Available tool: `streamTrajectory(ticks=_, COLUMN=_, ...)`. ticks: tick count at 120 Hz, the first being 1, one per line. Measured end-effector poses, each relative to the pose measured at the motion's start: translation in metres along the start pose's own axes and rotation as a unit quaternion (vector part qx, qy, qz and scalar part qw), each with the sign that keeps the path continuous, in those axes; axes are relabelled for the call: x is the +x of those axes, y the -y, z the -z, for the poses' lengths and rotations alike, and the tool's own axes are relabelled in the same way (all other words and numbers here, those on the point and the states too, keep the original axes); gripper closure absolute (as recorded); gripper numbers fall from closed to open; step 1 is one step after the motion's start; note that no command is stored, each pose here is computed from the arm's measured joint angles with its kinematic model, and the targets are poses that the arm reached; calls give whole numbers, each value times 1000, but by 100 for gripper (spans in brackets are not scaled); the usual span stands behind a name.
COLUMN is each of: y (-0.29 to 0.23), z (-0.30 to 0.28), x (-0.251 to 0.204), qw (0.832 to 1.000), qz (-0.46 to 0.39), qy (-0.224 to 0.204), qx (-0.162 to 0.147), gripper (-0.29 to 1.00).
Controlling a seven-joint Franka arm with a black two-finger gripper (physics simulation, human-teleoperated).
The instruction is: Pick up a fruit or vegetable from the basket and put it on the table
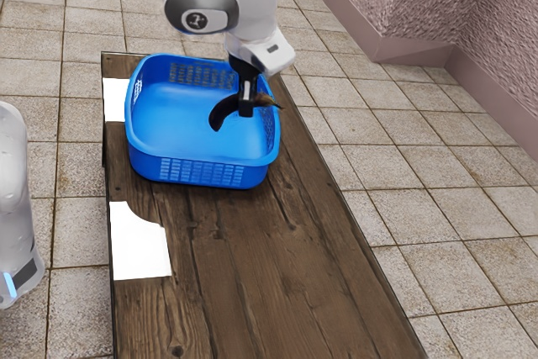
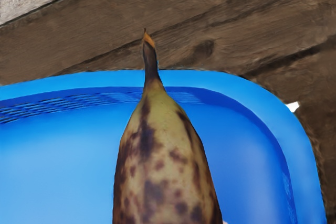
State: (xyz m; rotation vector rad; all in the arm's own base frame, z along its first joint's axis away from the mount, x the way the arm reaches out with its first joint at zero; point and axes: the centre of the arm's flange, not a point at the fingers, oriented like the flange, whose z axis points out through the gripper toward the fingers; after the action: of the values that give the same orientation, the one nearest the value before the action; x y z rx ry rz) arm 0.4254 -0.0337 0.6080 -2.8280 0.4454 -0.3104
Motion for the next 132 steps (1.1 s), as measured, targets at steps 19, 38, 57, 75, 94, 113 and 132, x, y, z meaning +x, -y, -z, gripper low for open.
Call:
streamTrajectory(ticks=19, y=-59, z=54, x=24, qw=999, qz=-37, qy=-37, qx=-5, gripper=57)
streamTrajectory(ticks=38, y=-154, z=91, x=34, qw=993, qz=-100, qy=-64, qx=-14, gripper=56)
streamTrajectory(ticks=57, y=-207, z=54, x=59, qw=989, qz=-134, qy=-35, qx=-50, gripper=56)
streamTrajectory(ticks=75, y=-214, z=-31, x=92, qw=987, qz=-134, qy=17, qx=-90, gripper=56)
streamTrajectory(ticks=94, y=-201, z=-70, x=106, qw=988, qz=-112, qy=32, qx=-98, gripper=40)
streamTrajectory(ticks=113, y=-202, z=-66, x=108, qw=990, qz=-101, qy=28, qx=-96, gripper=13)
streamTrajectory(ticks=132, y=-200, z=-61, x=106, qw=991, qz=-90, qy=35, qx=-92, gripper=5)
